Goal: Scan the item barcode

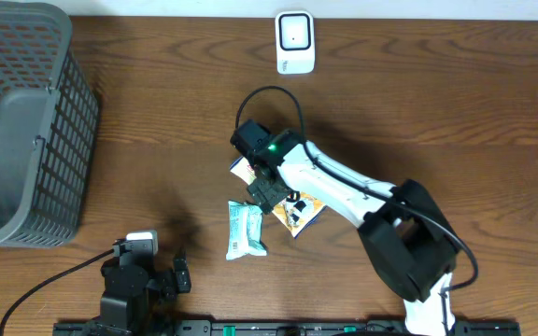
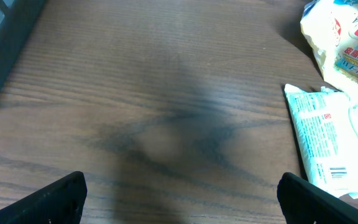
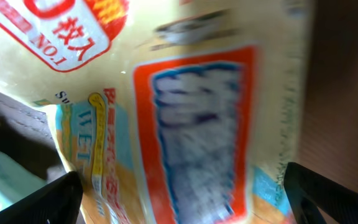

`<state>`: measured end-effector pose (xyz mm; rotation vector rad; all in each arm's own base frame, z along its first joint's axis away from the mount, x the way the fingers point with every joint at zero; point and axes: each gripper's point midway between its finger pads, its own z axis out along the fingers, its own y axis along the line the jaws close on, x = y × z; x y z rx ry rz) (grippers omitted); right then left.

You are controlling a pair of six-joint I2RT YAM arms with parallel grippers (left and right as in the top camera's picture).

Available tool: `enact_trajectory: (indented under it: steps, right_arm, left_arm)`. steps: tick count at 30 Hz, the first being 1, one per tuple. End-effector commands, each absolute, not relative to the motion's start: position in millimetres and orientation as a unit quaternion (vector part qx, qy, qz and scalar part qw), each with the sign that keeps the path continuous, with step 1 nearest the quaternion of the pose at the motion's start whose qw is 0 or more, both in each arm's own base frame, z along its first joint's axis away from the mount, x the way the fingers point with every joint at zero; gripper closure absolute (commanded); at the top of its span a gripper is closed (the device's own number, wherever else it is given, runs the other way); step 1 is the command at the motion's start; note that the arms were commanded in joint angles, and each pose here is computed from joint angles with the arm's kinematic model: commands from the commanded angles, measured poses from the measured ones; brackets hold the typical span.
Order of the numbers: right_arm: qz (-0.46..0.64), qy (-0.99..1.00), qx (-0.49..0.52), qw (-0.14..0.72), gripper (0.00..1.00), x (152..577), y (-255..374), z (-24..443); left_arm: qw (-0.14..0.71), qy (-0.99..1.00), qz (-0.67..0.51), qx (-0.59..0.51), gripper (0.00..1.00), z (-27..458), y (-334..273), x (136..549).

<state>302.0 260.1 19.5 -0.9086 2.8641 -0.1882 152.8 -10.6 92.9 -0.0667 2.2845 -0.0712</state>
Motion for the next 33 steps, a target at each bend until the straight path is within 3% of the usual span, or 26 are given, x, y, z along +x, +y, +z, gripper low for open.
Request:
enact_trajectory:
  steps: [1,6,12,19,25,33]
  right_arm:
    - [-0.066,0.939,-0.339,-0.006,0.09,277,259,-26]
    - [-0.106,0.949,-0.296,-0.031,0.67,271,244,-50]
    - [-0.094,0.961,-0.261,-0.009,0.99,284,255,-5]
    - [0.165,0.960,-0.219,-0.052,0.98,278,317,97]
    - [0.333,0.922,-0.153,-0.122,0.99,265,320,169]
    - [0.371,0.859,0.135,-0.326,0.99,250,297,214]
  left_arm:
    - [0.412,0.910,-0.030,-0.025,0.02,91,-11,151]
    - [0.412,0.910,-0.030,-0.025,0.02,91,-11,151]
    - [0.412,0.910,-0.030,-0.025,0.02,91,-11,151]
    - [0.412,0.910,-0.030,-0.025,0.02,91,-11,151]
    - [0.412,0.910,-0.030,-0.025,0.02,91,-11,151]
    - [0.412,0.910,-0.030,-0.025,0.02,91,-11,151]
